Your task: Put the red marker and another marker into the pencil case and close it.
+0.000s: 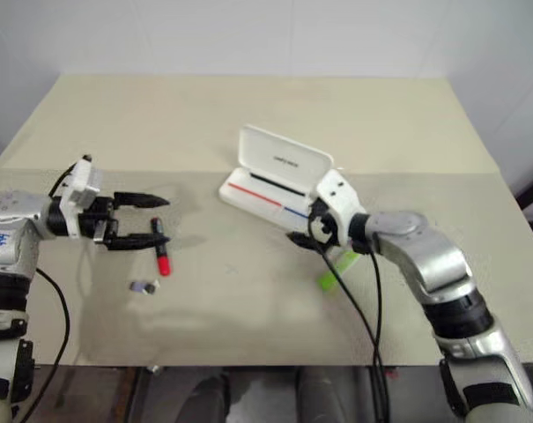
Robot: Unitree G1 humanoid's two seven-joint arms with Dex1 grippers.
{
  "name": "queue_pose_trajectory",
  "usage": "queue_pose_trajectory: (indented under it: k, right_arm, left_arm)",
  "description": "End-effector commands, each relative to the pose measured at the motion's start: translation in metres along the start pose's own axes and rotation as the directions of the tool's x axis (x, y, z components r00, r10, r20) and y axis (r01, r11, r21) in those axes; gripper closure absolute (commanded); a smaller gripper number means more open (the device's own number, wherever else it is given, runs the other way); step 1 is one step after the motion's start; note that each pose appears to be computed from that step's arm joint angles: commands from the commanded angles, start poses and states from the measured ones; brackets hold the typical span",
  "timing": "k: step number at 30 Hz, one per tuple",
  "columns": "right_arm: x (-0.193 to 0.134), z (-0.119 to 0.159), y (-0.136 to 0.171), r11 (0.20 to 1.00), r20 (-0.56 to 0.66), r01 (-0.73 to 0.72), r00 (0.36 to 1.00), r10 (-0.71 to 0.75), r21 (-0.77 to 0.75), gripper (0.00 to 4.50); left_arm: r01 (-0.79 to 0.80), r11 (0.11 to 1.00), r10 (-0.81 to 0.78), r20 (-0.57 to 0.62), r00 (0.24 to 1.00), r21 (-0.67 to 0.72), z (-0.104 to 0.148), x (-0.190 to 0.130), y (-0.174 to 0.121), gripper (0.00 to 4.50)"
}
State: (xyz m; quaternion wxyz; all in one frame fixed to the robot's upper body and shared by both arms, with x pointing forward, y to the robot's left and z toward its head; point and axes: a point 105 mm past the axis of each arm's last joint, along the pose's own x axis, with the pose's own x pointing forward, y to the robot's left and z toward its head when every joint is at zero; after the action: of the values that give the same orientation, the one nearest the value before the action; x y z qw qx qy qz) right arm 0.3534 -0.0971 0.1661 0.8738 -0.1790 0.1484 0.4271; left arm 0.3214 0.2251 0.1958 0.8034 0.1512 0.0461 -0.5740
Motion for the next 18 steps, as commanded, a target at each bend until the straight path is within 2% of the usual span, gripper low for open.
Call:
queue_pose_trajectory:
  k: [1, 5, 13, 18]
  right_arm:
    - [0.005, 0.000, -0.002, 1.000, -0.045, -0.024, 0.999, 0.024, -0.019, 0.00]
    - [0.009, 0.006, 0.007, 0.994, -0.034, -0.092, 0.995, 0.090, -0.055, 0.00]
    - [0.028, 0.016, 0.011, 0.986, -0.018, -0.147, 0.989, 0.146, -0.081, 0.00]
    - [0.037, 0.012, 0.006, 0.989, -0.047, -0.130, 0.991, 0.127, -0.070, 0.00]
  left_arm:
    - [-0.055, 0.997, 0.054, 0.025, 0.998, 0.046, 0.010, -0.016, -0.006, 0.04]
    - [-0.070, 0.997, 0.070, 0.025, 0.997, 0.027, 0.010, -0.019, -0.021, 0.04]
    - [-0.122, 0.992, 0.121, 0.027, 0.992, 0.045, 0.019, -0.025, -0.022, 0.04]
    - [-0.145, 0.988, 0.144, 0.017, 0.989, 0.044, 0.018, -0.027, -0.023, 0.04]
